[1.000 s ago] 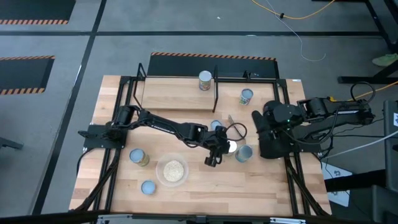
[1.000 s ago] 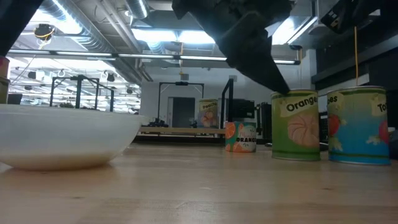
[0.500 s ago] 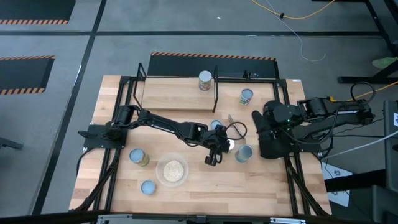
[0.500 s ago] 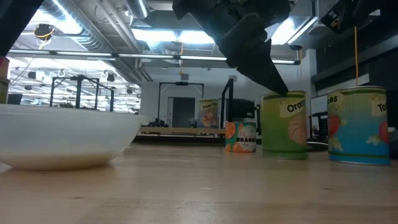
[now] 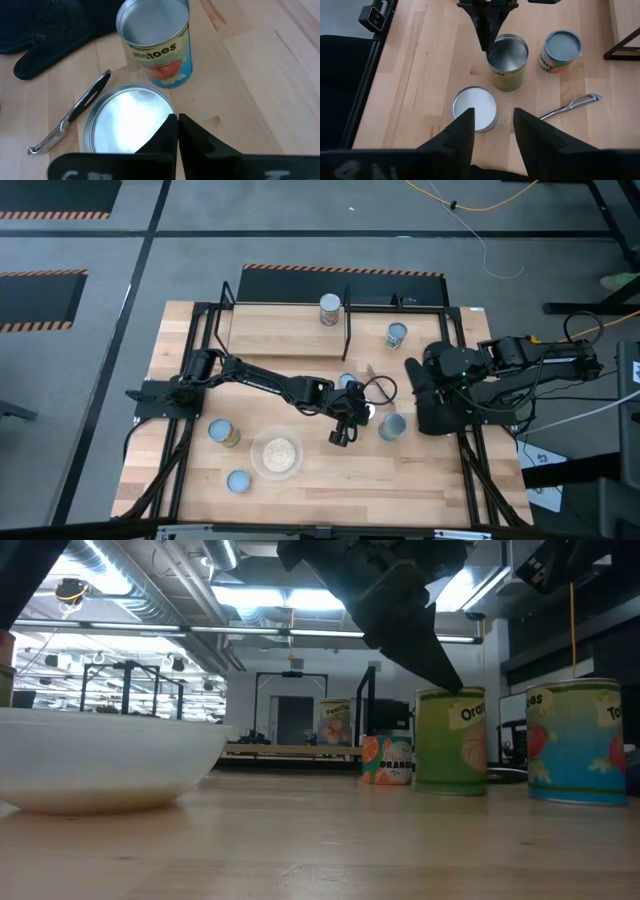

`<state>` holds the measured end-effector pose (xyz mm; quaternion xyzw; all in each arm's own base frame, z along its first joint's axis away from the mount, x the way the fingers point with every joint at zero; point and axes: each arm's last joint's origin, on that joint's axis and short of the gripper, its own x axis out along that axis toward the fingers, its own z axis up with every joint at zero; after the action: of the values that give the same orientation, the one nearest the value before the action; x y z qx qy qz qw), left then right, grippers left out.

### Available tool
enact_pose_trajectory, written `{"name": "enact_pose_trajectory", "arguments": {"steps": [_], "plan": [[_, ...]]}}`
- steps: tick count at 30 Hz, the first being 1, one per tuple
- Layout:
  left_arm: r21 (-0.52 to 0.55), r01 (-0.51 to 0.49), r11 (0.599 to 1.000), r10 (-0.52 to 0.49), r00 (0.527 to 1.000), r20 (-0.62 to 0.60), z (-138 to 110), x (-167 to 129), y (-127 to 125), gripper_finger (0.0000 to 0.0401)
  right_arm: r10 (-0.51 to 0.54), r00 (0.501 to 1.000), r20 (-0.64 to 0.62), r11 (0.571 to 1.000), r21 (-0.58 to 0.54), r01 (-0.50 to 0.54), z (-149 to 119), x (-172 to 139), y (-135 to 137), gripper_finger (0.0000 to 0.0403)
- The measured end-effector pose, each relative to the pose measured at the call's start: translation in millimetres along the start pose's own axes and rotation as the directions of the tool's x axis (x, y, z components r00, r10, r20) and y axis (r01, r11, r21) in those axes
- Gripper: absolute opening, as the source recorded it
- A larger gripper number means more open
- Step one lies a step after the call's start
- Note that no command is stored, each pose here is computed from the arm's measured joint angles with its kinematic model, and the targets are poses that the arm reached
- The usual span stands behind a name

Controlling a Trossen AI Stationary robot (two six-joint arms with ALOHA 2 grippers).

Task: Pick and place cans onto a shelf
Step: Put the large canned oranges on the shelf

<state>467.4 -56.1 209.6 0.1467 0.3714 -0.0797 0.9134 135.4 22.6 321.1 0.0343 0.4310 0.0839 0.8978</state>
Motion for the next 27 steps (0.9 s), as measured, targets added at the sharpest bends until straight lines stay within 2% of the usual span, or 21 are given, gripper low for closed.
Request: {"name": "enact_pose_trajectory", "arguments": {"steps": [5,15,27], "plan": [[0.0,0.002,1.0,-0.002,1.0,-0.001,2,-2,1,0.0001,0.0,1.0,0.0,1.0,0.0,0.0,0,0,0,0.014],[0.002,0.042,0.999,-0.042,0.999,0.023,25,-18,6,0.0,0.0,1.0,0.0,1.0,0.0,0.0,0,0,0,0.014],[0.081,0.05,0.995,-0.049,0.999,-0.008,47,-42,13,0.0,0.0,1.0,0.0,1.0,0.0,0.0,0,0,0,0.014]]}}
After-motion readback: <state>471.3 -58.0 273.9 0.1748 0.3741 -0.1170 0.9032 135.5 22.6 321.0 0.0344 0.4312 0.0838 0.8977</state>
